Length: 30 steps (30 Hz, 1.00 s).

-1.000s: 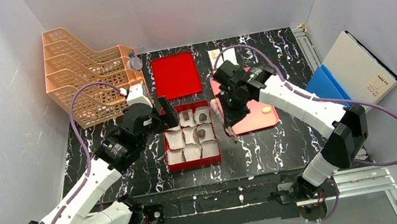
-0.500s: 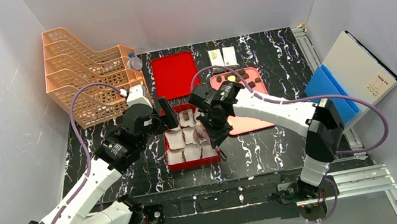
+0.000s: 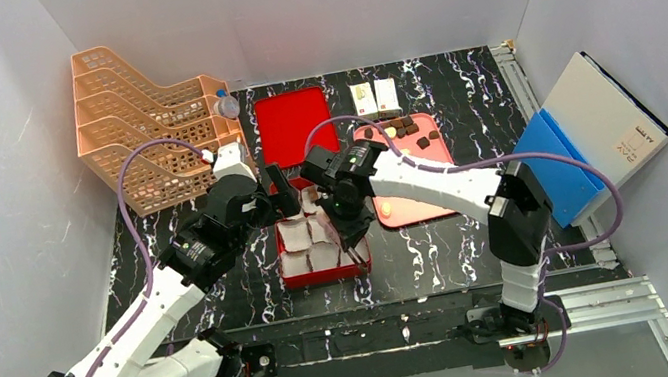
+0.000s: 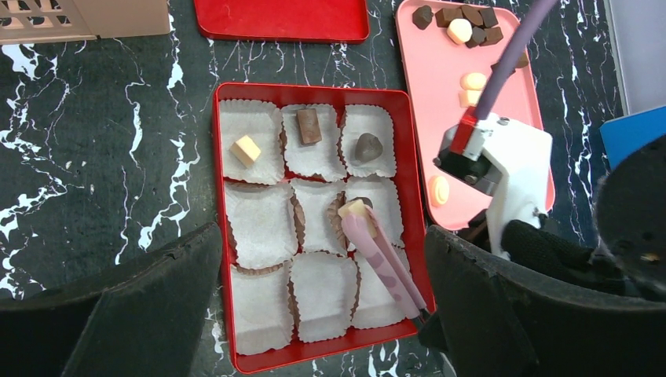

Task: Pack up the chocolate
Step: Place the fake chocolate in the packing box.

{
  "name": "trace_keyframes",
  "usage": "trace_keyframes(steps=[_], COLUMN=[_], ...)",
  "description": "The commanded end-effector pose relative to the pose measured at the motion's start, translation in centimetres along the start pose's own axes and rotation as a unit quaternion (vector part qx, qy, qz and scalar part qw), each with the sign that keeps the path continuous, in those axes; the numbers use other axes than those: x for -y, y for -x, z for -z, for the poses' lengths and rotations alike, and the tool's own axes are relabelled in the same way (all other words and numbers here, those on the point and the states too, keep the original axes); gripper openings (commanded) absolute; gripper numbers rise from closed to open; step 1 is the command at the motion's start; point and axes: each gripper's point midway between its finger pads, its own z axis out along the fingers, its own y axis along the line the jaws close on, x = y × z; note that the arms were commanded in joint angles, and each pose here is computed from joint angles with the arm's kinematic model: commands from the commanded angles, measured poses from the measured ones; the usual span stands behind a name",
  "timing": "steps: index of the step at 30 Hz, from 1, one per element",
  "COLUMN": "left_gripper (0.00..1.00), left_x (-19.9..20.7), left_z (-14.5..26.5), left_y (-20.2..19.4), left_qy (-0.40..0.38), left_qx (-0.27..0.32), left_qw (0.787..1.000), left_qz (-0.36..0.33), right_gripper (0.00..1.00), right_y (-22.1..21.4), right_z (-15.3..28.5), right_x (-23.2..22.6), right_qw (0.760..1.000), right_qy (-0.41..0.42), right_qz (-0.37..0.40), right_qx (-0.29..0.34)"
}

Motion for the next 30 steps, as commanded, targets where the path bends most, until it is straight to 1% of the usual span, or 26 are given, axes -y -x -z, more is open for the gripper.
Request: trace_keyframes(steps=[1,4,17,19,22,27,30], left_gripper=[0.98,0.98,0.98,0.98,0.98,0.99,0.99], left_x=[-0.5,-0.6,-1.2,-1.2,-1.3,-1.4,-1.4], left_z=[0.6,0.8,1.0,1.0,1.0,1.0,1.1], left_y=[0.8,0.8,0.5,0.4,0.3,0.2,0.2], left_qy=[0.008,0.01,0.017,0.017,0.018,0.018,0.018], left_qx=[0.01,0.01,0.008,0.007,0.005,0.005,0.004], left_qw=[1.0,1.0,1.0,1.0,1.0,1.0,1.0], left_qz=[-0.003,-0.005,-0.012,-0.013,-0.015,-0.014,-0.012], right_gripper=[0.01,0.02,0.21,0.21,0.26,0.27,0.31], right_y=[1.4,1.7,2.2,2.2,2.2,2.3,2.2], right_z=[0.2,-0.2,-1.7,-1.8,-1.9,-1.9,-1.9], right_x=[-1.5,-1.7,-1.7,-1.6,-1.5,-1.5,-1.5], right_qw=[1.0,1.0,1.0,1.0,1.0,1.0,1.0], right_qy=[0.018,0.018,0.007,0.006,0.005,0.005,0.003], right_qz=[0.015,0.019,0.028,0.028,0.028,0.029,0.029], right_qx=[0.013,0.01,-0.006,-0.006,-0.006,-0.006,-0.005])
